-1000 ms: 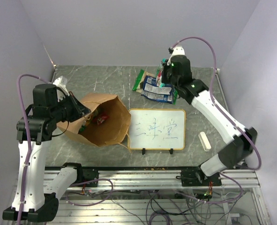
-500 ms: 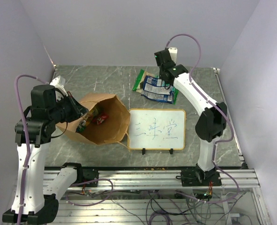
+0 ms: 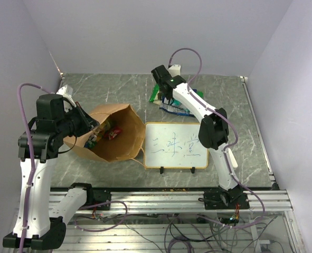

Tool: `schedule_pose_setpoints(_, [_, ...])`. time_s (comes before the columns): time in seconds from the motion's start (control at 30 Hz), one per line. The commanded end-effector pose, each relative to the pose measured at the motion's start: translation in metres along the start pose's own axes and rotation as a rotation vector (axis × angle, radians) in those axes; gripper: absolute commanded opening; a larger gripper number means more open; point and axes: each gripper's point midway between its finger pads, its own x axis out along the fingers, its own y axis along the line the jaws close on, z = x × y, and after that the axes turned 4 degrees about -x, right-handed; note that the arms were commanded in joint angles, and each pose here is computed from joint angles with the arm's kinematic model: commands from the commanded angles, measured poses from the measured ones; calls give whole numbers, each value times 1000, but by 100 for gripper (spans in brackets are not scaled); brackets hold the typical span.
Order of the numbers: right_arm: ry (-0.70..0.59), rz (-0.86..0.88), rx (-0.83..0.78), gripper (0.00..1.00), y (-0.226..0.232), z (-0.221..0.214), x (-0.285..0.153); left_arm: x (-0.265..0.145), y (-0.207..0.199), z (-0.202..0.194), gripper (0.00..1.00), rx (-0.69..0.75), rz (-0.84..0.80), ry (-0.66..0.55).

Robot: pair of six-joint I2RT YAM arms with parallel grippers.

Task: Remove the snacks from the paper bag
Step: Place the snack at the center of the board.

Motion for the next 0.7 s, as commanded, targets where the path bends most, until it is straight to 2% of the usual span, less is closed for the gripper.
schedule_pose_setpoints(0.0, [-73, 1, 99, 1, 8, 25, 13, 0, -2, 0, 7, -18, -17, -3])
schedule_pose_setpoints(0.17, [-93, 62, 152, 6, 27, 28, 28, 0, -2, 0, 7, -30, -15, -4])
schedule_pose_setpoints(0.3, [-105, 123, 173, 17, 40, 35, 37, -1, -2, -1, 7, -24, -13, 4])
schedule_pose_setpoints(0.67, [-139, 361, 203, 68, 72, 58, 20, 1, -11, -2, 7, 3, -83, -4])
